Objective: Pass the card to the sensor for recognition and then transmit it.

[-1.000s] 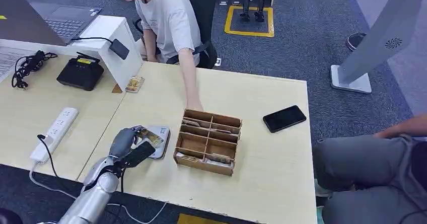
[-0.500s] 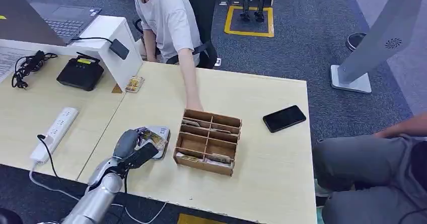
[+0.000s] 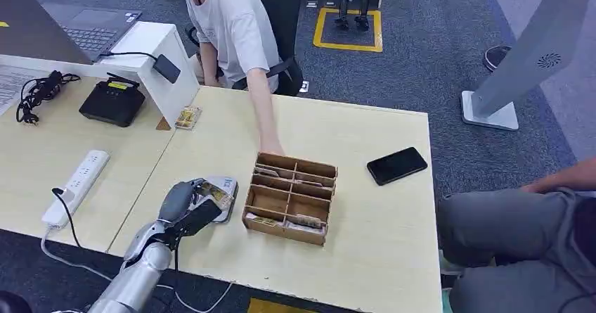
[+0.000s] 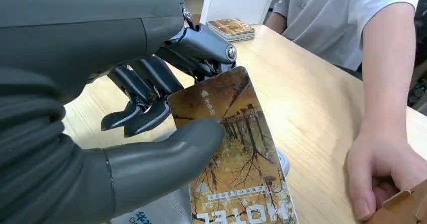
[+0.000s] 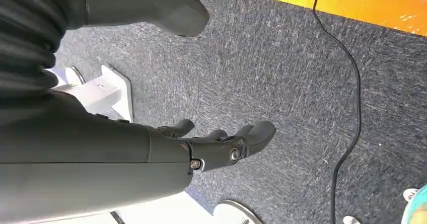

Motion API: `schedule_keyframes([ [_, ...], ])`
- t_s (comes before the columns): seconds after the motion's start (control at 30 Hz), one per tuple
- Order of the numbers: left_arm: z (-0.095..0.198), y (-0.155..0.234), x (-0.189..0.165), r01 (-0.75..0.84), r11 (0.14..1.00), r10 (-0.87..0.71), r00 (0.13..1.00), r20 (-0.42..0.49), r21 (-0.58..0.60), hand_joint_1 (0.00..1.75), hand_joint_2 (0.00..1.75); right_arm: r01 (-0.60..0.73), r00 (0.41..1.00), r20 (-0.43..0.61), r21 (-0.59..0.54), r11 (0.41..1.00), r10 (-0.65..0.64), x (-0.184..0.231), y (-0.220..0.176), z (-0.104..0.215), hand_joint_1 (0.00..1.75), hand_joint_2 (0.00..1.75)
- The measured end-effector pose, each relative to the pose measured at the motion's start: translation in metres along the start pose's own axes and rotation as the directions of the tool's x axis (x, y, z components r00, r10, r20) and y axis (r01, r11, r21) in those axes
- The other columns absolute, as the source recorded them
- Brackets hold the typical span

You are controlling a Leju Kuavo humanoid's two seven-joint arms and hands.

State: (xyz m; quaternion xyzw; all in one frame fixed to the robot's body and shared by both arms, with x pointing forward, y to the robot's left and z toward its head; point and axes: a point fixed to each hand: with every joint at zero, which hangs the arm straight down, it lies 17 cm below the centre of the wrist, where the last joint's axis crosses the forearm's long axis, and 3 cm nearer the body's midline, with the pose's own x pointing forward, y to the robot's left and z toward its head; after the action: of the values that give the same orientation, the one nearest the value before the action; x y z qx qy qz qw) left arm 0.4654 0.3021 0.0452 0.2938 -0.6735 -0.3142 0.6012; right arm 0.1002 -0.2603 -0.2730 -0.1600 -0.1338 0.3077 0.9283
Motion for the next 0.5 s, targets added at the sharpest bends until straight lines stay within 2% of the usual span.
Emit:
schedule_keyframes([
  [0.17, 0.001, -0.004, 0.001, -0.048, 0.999, 0.048, 0.999, -0.001, -0.010, 1.75, 1.75, 0.000, 1.000, 0.000, 0.000, 1.000, 0.000, 0.000, 0.000, 0.000, 0.00, 1.75],
  [0.37, 0.001, -0.009, 0.005, -0.284, 0.957, 0.284, 0.959, -0.016, -0.059, 1.75, 1.75, 0.000, 1.000, 0.000, 0.000, 1.000, 0.000, 0.000, 0.000, 0.000, 0.00, 1.75],
  [0.5, -0.013, 0.014, 0.016, -0.381, 0.924, 0.382, 0.924, 0.013, -0.026, 1.75, 1.75, 0.001, 1.000, 0.011, 0.000, 1.000, -0.001, 0.002, 0.000, 0.000, 0.00, 1.75],
])
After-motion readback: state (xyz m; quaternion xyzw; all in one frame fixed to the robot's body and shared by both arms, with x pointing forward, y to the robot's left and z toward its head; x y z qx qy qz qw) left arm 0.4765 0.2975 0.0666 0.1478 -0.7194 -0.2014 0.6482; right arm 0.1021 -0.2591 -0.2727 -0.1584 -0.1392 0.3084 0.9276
